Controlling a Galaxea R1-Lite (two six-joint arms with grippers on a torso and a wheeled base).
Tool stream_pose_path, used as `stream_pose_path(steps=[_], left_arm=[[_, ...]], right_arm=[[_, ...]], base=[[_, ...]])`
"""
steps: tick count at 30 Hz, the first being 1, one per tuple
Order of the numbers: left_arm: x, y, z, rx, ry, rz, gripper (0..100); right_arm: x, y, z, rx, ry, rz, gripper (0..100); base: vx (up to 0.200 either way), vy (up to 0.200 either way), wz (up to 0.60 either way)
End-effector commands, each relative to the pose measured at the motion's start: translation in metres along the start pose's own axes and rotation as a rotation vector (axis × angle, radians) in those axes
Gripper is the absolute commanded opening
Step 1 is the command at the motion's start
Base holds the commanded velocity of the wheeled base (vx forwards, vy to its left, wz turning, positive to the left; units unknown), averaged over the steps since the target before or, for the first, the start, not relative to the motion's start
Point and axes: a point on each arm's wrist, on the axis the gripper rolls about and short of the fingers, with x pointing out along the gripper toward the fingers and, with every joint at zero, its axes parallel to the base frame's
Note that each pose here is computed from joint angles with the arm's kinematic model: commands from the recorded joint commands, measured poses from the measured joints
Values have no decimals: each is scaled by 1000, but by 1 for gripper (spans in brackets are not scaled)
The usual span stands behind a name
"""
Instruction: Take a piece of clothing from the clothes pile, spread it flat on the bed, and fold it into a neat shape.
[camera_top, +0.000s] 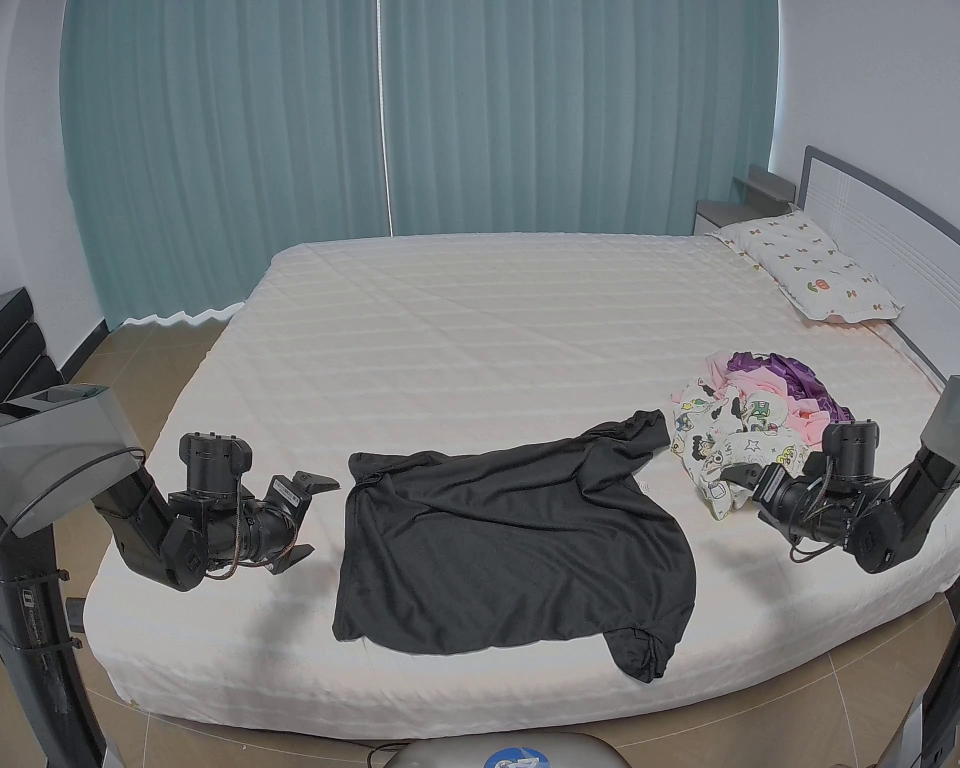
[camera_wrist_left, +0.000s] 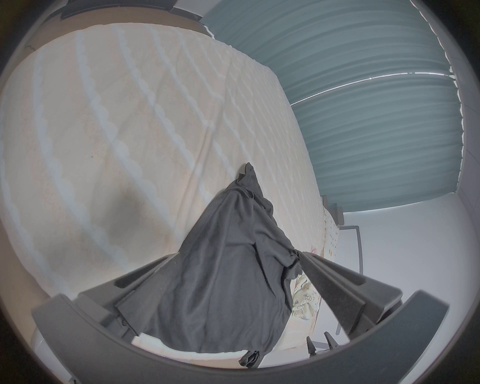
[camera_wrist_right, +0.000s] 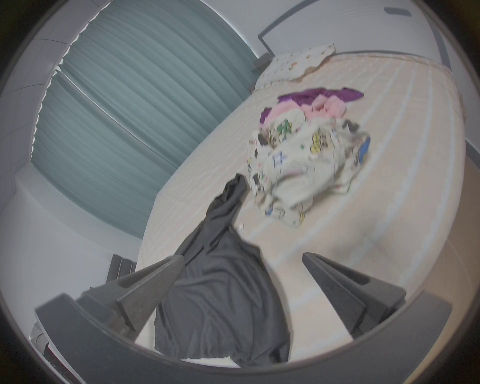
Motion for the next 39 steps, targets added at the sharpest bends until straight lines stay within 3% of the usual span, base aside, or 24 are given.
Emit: stream_pose_path(steps=[1, 9, 15, 24, 30, 34, 39], left_arm=[[0, 1, -2, 2, 4, 6, 100], [1, 0, -6, 5, 16, 7, 100], [2, -1, -11, 14, 28, 6, 100], [3, -3, -12, 21, 21, 5, 100], [4, -2, -8, 47, -20, 21, 100], [0, 5, -7, 163, -52, 73, 100], [-10, 27, -6, 326, -46, 222, 100]], right_arm=[[18, -5, -23, 4, 72, -11, 100], [20, -8, -33, 49, 119, 36, 100], [24, -12, -36, 50, 119, 38, 100], [25, -12, -37, 50, 119, 42, 100], [25, -8, -40, 44, 127, 48, 100], [26, -8, -48, 34, 152, 46, 100], [25, -2, -60, 13, 174, 61, 100]], base=[[0, 0, 0], [0, 0, 0], [-200, -200, 0], [0, -200, 0], [0, 0, 0], [0, 0, 0], [0, 0, 0]])
